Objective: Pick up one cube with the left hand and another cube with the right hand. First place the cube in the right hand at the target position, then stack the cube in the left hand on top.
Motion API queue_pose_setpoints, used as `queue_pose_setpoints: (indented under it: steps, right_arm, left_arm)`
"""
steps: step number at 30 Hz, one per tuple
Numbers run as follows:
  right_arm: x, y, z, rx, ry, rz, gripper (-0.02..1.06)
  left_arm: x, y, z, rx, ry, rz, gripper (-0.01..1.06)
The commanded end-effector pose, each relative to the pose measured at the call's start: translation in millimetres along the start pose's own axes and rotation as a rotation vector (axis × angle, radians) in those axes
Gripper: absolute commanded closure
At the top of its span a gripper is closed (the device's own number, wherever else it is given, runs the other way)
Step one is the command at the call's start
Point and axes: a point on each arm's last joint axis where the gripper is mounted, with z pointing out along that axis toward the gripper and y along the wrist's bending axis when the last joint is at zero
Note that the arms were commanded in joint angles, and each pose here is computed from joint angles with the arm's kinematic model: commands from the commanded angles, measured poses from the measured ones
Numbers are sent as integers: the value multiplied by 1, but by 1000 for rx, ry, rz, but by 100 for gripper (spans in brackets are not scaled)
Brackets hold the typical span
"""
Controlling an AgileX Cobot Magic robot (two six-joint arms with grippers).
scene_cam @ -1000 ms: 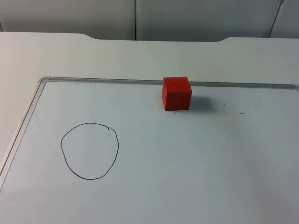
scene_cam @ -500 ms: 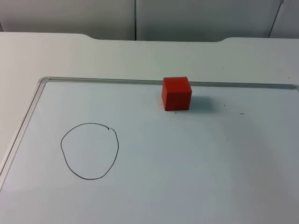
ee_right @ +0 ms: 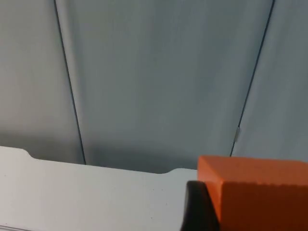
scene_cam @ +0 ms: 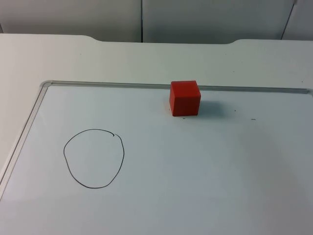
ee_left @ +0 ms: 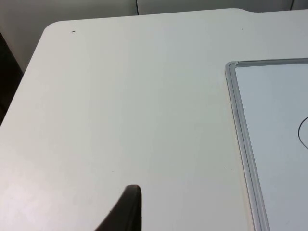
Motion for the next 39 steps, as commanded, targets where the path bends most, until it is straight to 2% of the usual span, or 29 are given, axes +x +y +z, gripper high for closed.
queue_pose_setpoints:
  steps: [1,24,27,28,32,34,36,37,38,39]
  right_arm:
    - [1,0,0,-4,-5,-5,105]
    - [-1,3,0,-33,-19,1,105]
    - [-1,3,0,-33,-19,1,105]
    - [-1,3,0,-33,-19,1,105]
    - [-1,3,0,-34,-21,3,105]
    - [-1,3,0,-36,-23,5,105]
    - [-1,3,-1,-38,-25,7,105]
    - [-1,3,-1,-38,-25,7,105]
    - [-1,3,-1,-38,-25,7,105]
    - [-1,3,-1,-38,-25,7,105]
  left_arm:
    - [0,0,0,-2,-13,-9,0]
    - [-2,-1,-2,2,-29,-12,0]
    - [-21,-2,-12,34,-153,-35,0]
    - [-21,-2,-12,34,-153,-35,0]
    - [-65,-8,-19,122,-290,-22,0]
    - [-75,-10,-17,142,-306,-9,0]
    - [-107,-16,-4,227,-291,-13,0]
    - [-112,-17,1,239,-276,1,0]
    - [-130,-22,10,299,-267,20,0]
    - [-130,-22,10,299,-267,20,0]
